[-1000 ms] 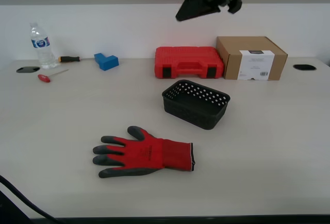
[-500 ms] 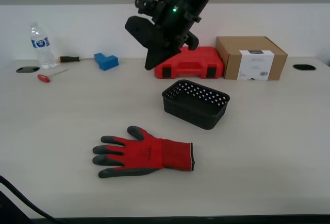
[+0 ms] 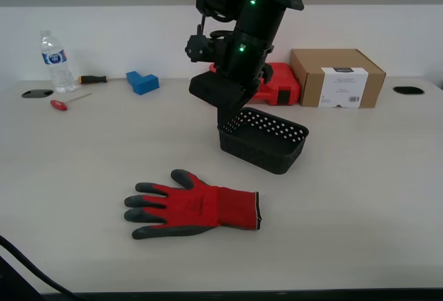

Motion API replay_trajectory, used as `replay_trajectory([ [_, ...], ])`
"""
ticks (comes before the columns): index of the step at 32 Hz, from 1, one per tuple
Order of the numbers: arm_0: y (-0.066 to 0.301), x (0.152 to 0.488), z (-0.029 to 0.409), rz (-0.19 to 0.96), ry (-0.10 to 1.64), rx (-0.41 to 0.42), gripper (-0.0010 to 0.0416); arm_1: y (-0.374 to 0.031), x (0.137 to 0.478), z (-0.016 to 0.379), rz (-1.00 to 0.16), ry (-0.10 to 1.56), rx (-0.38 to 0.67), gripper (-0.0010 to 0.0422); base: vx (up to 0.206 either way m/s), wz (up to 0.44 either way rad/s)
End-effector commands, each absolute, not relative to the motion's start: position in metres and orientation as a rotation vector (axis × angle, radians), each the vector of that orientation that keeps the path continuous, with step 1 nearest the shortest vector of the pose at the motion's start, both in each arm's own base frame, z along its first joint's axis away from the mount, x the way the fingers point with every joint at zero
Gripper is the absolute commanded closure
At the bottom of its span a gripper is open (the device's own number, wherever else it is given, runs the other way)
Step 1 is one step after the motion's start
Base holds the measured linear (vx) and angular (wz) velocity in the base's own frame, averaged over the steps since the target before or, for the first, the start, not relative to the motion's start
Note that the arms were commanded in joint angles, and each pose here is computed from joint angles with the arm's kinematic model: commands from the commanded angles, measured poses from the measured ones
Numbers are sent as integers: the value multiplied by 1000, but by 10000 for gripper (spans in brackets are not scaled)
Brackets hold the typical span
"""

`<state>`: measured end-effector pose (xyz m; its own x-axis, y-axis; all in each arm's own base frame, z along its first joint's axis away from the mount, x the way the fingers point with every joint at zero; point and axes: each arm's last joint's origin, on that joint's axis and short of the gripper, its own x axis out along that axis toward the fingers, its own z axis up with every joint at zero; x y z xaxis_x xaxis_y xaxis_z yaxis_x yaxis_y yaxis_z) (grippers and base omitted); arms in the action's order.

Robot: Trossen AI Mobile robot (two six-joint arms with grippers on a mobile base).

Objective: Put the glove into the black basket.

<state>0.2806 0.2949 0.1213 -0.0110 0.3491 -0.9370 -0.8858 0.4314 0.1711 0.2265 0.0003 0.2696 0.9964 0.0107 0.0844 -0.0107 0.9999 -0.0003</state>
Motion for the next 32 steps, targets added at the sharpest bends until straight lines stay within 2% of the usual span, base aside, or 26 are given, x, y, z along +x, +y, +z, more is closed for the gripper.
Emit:
replay_trajectory([
  [1, 295, 281, 121, 1081, 1185, -591, 405, 0, 227, 270, 11, -91, 0, 412, 0, 0],
  [3, 296, 282, 121, 1087, 1169, -594, 405, 0, 227, 270, 11, -91, 0, 412, 0, 0],
  [12, 315, 294, 45, 1121, 1312, -588, 405, 0, 227, 270, 11, -89, 0, 412, 0, 0],
  [16, 331, 283, 17, 1176, 1363, -599, 405, 0, 227, 270, 11, -89, 0, 412, 0, 0],
  [20, 345, 278, 5, 1200, 1344, -631, 405, 0, 227, 270, 11, -89, 0, 412, 0, 0],
  [21, 349, 281, 5, 1210, 1293, -645, 405, 0, 227, 270, 11, -89, 0, 412, 0, 0],
  [25, 357, 283, 8, 1210, 1237, -595, 405, 0, 227, 270, 11, -88, 0, 412, 0, 0],
  [32, 357, 283, 5, 1194, 1223, -599, 403, 0, 227, 270, 11, -88, 0, 412, 0, 0],
])
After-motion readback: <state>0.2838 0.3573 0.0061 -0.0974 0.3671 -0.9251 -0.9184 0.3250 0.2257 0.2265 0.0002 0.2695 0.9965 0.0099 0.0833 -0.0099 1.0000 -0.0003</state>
